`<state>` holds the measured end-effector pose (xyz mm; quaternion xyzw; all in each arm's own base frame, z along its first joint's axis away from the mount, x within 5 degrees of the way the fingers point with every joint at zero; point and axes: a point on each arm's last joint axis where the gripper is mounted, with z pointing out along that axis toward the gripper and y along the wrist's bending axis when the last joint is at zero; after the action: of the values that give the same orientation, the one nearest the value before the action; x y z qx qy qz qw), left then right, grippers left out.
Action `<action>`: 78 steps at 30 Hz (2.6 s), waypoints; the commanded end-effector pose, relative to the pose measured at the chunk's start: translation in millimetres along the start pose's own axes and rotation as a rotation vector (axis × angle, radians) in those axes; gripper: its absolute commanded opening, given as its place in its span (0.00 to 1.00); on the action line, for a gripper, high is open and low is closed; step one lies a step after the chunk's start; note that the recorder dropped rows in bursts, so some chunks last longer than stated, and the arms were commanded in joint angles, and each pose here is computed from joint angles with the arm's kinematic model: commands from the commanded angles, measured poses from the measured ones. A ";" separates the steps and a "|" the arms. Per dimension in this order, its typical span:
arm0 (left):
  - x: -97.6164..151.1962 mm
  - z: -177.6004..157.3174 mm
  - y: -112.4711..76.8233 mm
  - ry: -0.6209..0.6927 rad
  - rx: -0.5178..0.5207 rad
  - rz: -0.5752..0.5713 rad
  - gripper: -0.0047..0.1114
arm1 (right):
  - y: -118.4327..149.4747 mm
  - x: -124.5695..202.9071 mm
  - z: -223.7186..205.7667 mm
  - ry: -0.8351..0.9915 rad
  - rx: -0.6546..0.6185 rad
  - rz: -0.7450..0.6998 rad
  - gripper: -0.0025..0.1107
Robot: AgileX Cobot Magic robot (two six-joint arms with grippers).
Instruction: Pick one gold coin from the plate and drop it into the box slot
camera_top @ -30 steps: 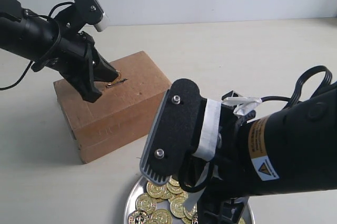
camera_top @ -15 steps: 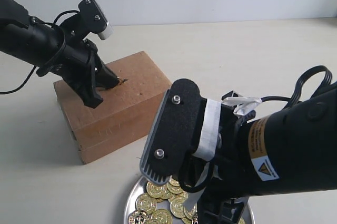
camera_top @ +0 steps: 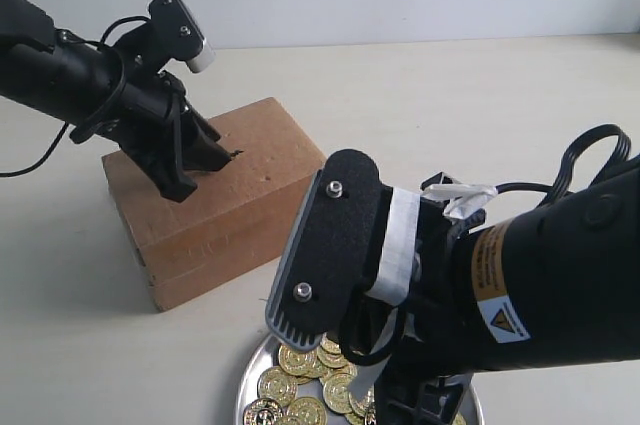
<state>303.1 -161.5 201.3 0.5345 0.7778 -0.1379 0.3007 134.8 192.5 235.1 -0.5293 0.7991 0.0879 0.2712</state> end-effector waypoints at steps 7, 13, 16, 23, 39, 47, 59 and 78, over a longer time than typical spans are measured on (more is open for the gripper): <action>-34.5 -73.5 -8.5 -0.177 -0.145 0.017 0.13 | -0.8 -2.6 -2.3 -0.024 0.007 -0.001 0.02; -43.6 -120.4 -30.4 -0.246 -0.137 -0.014 0.04 | -2.6 -9.7 -2.5 -0.106 0.029 -0.022 0.02; -36.7 -136.3 -44.6 -0.269 -0.151 -0.024 0.04 | -3.9 -15.5 -5.1 -0.177 0.038 -0.008 0.02; 0.6 -172.2 -94.3 -0.337 -0.202 -0.010 0.04 | -35.0 -10.2 -30.8 -0.250 0.186 0.059 0.02; 47.4 -264.7 -176.9 -0.659 -0.450 0.071 0.04 | -42.3 32.0 -153.3 -0.538 0.455 0.093 0.02; 55.4 -278.7 -191.1 -0.727 -0.493 0.106 0.04 | -31.1 50.8 -189.9 -0.692 0.503 0.102 0.02; 57.9 -281.9 -194.9 -0.741 -0.504 0.117 0.04 | -25.1 61.8 -206.1 -0.765 0.527 0.104 0.02; 78.5 -303.2 -236.4 -0.774 -0.948 0.087 0.04 | 19.1 124.9 -267.7 -0.849 1.224 0.405 0.02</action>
<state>-30.0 -32.2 365.8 0.2864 0.5633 0.0550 0.7731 4.1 -12.9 389.5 -0.0684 0.6340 -0.1182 0.7611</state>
